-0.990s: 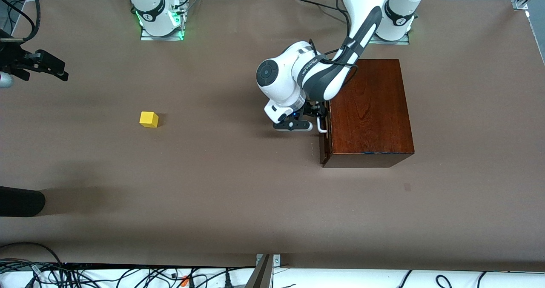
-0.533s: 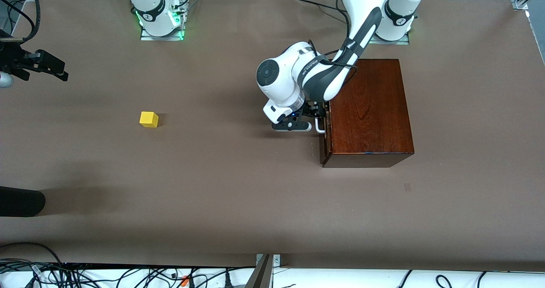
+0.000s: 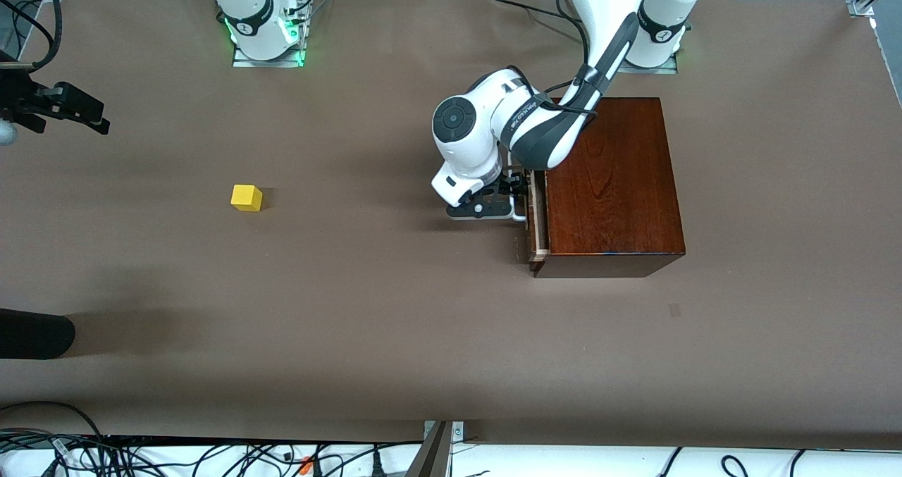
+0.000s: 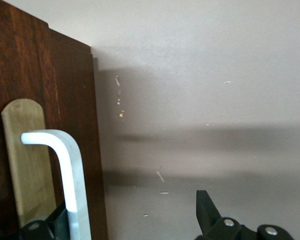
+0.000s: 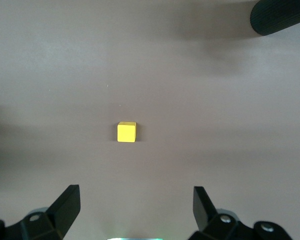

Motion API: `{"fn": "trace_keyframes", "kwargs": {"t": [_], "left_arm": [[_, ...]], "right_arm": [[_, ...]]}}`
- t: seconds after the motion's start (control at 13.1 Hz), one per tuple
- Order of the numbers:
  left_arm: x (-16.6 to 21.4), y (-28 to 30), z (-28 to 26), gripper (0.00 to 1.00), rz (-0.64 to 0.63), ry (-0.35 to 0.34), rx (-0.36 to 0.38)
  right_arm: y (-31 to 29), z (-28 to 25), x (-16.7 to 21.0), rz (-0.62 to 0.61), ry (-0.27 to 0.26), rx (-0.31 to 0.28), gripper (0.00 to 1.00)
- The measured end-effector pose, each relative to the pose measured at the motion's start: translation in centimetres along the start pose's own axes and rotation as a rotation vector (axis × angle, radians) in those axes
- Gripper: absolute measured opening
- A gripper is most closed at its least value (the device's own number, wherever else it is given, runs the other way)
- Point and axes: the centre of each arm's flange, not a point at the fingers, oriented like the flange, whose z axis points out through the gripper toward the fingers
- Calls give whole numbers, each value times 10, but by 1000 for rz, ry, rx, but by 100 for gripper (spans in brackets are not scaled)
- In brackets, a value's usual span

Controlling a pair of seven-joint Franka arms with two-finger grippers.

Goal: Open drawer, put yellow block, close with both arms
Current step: 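Pull the drawer open with the left gripper while the right gripper starts reaching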

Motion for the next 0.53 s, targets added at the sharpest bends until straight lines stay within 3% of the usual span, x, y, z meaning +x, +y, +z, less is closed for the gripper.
{"fn": "trace_keyframes", "kwargs": {"t": [0.53], "left_arm": [[-1,5,-4,100,-16,17,-24]], "right_arm": [[0,0,0,1,0,0,100]]}}
